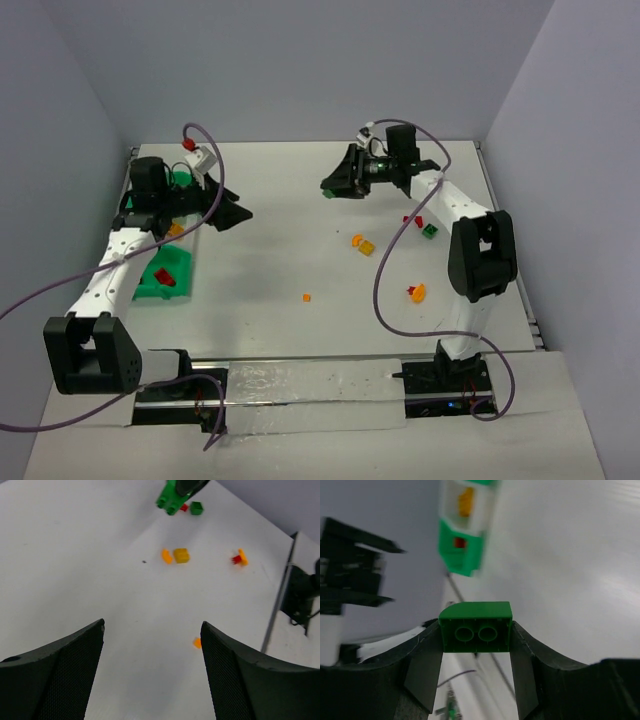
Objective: Sort the legos into containers by color
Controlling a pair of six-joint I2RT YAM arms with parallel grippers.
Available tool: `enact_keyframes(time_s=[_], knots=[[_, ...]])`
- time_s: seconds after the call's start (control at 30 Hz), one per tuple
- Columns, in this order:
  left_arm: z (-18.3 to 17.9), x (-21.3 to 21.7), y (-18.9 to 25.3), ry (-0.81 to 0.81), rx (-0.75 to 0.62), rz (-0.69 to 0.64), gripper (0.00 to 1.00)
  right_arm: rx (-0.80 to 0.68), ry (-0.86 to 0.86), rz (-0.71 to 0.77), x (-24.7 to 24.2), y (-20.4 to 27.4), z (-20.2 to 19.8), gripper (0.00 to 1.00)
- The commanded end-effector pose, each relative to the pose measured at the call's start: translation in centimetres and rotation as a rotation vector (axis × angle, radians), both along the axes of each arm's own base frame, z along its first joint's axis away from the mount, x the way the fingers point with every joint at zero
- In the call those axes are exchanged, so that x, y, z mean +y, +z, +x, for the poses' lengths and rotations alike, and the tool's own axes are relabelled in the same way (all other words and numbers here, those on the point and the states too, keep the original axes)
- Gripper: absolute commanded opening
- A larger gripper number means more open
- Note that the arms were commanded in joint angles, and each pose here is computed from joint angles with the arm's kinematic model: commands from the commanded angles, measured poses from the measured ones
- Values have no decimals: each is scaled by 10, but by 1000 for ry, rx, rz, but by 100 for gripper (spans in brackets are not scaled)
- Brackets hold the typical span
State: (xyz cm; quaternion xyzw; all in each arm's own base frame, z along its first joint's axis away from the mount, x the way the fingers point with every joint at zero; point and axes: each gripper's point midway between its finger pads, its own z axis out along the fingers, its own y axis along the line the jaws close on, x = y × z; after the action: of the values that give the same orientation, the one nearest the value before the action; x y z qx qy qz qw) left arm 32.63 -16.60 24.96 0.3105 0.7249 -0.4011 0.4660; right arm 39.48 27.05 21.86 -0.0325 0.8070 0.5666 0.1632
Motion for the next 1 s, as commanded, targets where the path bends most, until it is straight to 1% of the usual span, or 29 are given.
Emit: enact_keyframes(time_s=[0.0,0.03,0.17,0.27,0.47,0.57,0.77,0.9,0.97], knots=[[-15,-38,30,-111,-56,-103,83,2,195,276,35,68,-40,18],[-16,-48,35,-126,-69,-113,83,-24,232,328,42,80,-47,18],[-15,-62,41,-142,-79,-115,82,29,295,390,54,87,-64,19],[-11,-69,49,-144,-85,-130,82,53,321,392,63,85,-73,19],[-6,-82,50,-144,-95,-116,83,82,354,397,76,84,-85,19],[-1,-84,50,-128,-104,-104,89,98,359,394,77,81,-87,19],[5,-86,54,-115,-122,-93,95,127,356,382,81,75,-88,19],[6,-88,54,-119,-138,-76,94,156,357,374,85,69,-91,19],[5,-91,53,-125,-145,-67,93,178,351,370,86,67,-90,20]])
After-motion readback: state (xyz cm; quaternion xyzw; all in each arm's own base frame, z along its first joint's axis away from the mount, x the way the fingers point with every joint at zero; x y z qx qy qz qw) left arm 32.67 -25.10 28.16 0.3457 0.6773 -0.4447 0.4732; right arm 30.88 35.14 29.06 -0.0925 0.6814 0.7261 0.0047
